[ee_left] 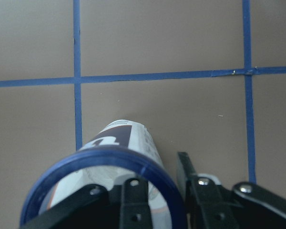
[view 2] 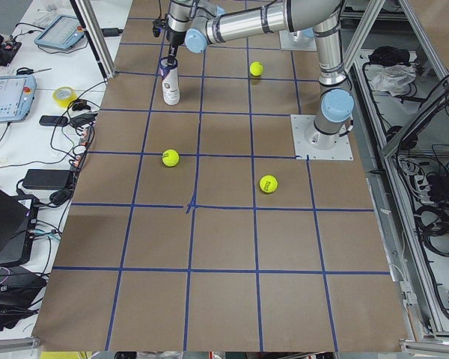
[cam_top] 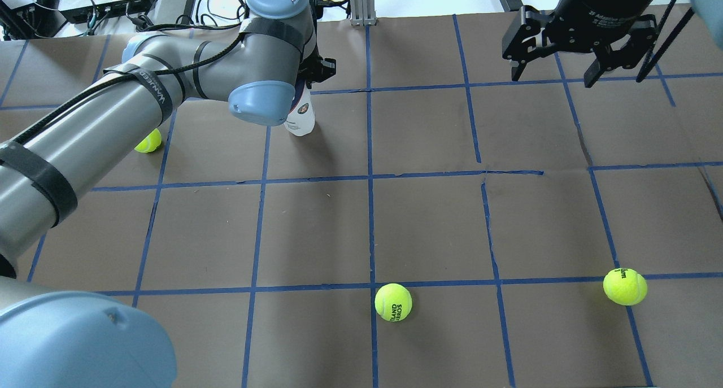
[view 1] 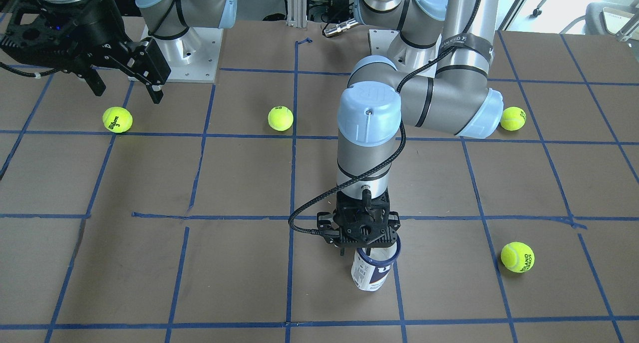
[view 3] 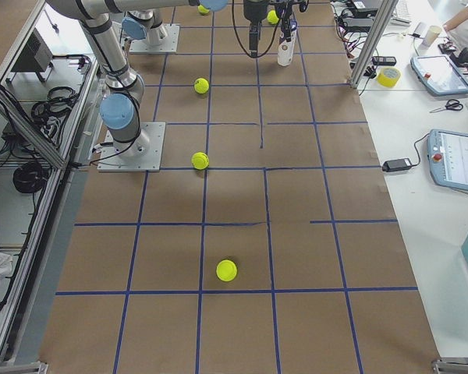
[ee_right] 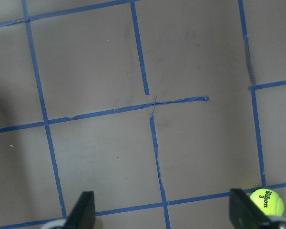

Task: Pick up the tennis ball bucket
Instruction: 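Lift the can's lid end with the left gripper, tilting it upright, then release the upright can and raise the left gripper away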

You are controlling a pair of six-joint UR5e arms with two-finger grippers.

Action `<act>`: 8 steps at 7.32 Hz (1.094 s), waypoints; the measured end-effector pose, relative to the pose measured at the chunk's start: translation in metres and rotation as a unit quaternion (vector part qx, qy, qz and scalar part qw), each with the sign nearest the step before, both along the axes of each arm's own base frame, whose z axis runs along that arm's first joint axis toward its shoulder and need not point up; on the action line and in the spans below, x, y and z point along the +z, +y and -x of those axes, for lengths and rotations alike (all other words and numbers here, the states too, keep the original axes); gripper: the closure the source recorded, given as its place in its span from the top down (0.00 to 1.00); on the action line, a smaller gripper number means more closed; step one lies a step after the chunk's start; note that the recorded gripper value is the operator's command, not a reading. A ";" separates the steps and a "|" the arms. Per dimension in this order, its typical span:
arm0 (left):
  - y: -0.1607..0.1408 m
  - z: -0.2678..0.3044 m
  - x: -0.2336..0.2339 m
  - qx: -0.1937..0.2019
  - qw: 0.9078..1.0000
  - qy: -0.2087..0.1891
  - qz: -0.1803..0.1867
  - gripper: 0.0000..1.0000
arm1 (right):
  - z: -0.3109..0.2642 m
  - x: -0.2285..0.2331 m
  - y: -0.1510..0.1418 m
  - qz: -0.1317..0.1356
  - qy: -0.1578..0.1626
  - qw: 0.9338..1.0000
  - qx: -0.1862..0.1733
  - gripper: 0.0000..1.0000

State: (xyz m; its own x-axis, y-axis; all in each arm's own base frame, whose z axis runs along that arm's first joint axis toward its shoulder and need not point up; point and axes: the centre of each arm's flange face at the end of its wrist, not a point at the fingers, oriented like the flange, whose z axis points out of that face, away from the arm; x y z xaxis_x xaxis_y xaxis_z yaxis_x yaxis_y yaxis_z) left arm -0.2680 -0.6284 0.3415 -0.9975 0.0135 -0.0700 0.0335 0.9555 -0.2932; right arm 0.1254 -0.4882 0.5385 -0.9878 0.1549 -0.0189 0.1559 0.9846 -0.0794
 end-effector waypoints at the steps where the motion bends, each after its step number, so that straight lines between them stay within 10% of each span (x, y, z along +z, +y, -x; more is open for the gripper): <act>1: 0.003 0.000 0.014 0.000 1.000 -0.002 -0.008 1.00 | 0.000 0.000 0.000 -0.001 0.000 1.000 0.000 1.00; 8: 0.004 -0.029 0.103 0.015 0.998 0.009 -0.057 1.00 | 0.000 -0.003 0.000 -0.004 -0.001 1.000 -0.001 1.00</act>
State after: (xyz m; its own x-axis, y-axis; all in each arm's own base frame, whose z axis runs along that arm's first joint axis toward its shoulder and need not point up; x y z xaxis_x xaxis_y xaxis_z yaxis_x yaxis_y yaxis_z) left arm -0.2395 -0.6240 0.4443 -0.9986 -0.0096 -0.0515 0.0000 0.9833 -0.1819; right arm 0.1255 -0.4878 0.5355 -0.9875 0.1565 -0.0195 0.1576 0.9849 -0.0719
